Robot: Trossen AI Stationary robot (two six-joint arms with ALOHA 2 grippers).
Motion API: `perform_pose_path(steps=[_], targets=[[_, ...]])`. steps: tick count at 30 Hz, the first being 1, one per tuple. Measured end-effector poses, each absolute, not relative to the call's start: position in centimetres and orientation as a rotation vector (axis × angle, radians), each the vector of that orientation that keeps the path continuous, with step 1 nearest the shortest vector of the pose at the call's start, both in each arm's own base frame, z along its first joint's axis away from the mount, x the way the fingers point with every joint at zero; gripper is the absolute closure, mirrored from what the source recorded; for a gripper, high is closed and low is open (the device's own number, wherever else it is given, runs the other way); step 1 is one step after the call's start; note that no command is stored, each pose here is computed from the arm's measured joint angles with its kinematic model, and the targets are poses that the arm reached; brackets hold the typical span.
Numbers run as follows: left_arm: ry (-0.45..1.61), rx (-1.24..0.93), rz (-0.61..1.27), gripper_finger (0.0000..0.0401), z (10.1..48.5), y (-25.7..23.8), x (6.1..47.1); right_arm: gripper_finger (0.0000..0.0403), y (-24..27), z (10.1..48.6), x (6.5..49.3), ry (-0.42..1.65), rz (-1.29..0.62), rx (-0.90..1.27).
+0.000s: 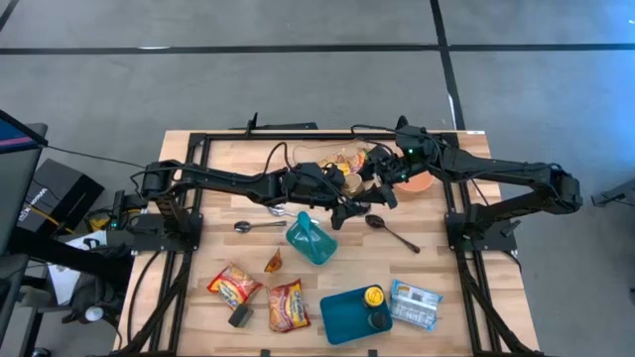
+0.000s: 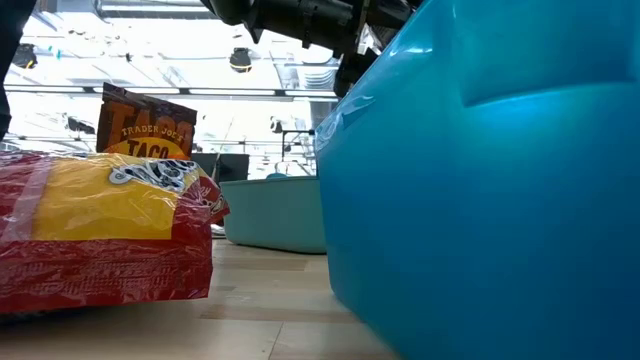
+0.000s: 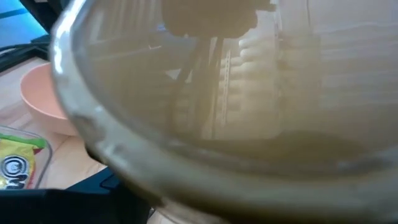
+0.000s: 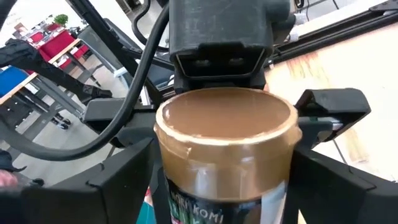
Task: Pick & Place Food Item
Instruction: Put the golden seasoning bottle into the blue bin
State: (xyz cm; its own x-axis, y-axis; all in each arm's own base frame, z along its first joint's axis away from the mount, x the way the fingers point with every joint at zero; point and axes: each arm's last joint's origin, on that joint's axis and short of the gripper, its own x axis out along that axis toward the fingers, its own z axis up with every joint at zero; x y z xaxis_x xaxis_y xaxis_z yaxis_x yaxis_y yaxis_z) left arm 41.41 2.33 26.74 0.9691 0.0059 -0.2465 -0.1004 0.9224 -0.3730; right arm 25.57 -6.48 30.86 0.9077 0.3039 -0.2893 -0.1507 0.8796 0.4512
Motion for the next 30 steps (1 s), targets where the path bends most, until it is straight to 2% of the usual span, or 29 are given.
perform_pose_path(steps=[12, 22, 30], targets=[[0.253, -0.394, 0.054, 0.0122, 26.60, 2.27, 41.40, 0.0074, -6.64, 30.01, 26.43, 0.384, 0.253, 0.445], [0.251, -0.398, 0.055, 0.0122, 26.63, 2.29, 41.41, 0.0115, -6.69, 29.94, 26.41, 0.390, 0.265, 0.450], [0.253, -0.398, 0.054, 0.0118, 26.62, 2.28, 41.41, 0.0118, -6.68, 29.92, 26.40, 0.392, 0.267, 0.450]])
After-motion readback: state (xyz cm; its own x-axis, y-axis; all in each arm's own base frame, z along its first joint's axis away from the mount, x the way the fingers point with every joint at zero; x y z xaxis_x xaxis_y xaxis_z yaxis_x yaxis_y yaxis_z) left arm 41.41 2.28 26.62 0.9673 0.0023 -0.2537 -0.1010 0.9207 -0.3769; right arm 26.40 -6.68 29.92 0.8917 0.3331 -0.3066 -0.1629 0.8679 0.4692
